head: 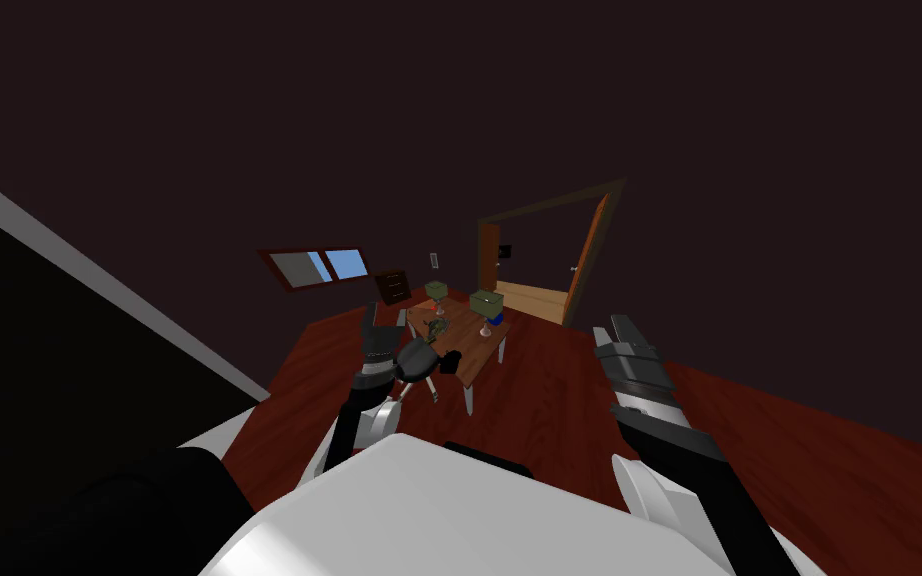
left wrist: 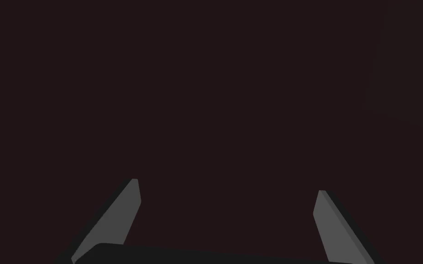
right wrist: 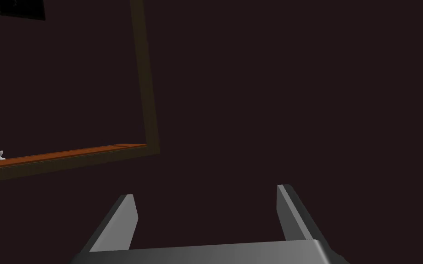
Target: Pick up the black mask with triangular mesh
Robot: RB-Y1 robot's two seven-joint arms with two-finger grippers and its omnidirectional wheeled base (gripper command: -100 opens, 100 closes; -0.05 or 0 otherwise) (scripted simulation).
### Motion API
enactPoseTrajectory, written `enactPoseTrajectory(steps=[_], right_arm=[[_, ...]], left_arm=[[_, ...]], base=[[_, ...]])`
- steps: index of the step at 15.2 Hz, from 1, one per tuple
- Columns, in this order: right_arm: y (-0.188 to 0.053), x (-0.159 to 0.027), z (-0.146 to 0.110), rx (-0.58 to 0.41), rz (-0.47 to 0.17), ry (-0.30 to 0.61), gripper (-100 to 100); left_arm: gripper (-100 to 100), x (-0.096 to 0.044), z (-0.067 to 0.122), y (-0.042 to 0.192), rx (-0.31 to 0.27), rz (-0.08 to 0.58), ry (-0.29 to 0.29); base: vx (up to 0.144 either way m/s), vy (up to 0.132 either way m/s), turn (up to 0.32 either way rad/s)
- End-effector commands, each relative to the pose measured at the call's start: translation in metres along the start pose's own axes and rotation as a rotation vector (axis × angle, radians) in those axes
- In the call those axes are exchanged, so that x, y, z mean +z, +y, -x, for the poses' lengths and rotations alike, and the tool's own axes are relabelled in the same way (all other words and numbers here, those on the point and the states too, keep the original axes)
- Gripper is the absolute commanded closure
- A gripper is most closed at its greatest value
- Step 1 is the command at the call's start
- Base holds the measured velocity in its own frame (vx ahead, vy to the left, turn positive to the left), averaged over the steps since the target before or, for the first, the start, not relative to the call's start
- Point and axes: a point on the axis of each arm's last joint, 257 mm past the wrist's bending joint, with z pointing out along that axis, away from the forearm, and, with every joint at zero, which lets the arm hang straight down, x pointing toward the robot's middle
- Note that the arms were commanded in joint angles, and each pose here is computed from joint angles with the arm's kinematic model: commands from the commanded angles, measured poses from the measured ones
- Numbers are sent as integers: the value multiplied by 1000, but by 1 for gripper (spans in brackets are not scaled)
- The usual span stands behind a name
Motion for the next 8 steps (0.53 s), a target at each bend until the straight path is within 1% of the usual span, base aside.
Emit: enactPoseTrajectory(steps=[1, 2, 4, 6, 8], right_arm=[[0, 0, 0, 0, 0, 0, 0], [0, 0, 0, 0, 0, 0, 0], [0, 0, 0, 0, 0, 0, 0], [0, 0, 0, 0, 0, 0, 0], [0, 0, 0, 0, 0, 0, 0]], left_arm=[[-100, -1, -3, 12, 0, 33, 33], [-100, -1, -3, 12, 0, 33, 33], [-100, -3, -4, 30, -6, 78, 52], [-100, -8, -3, 55, -15, 138, 62], [-100, -14, -1, 85, -27, 210, 65]], base=[[0, -4, -11], [0, -6, -12], [-1, -8, -14], [1, -13, -25], [4, -14, -36]])
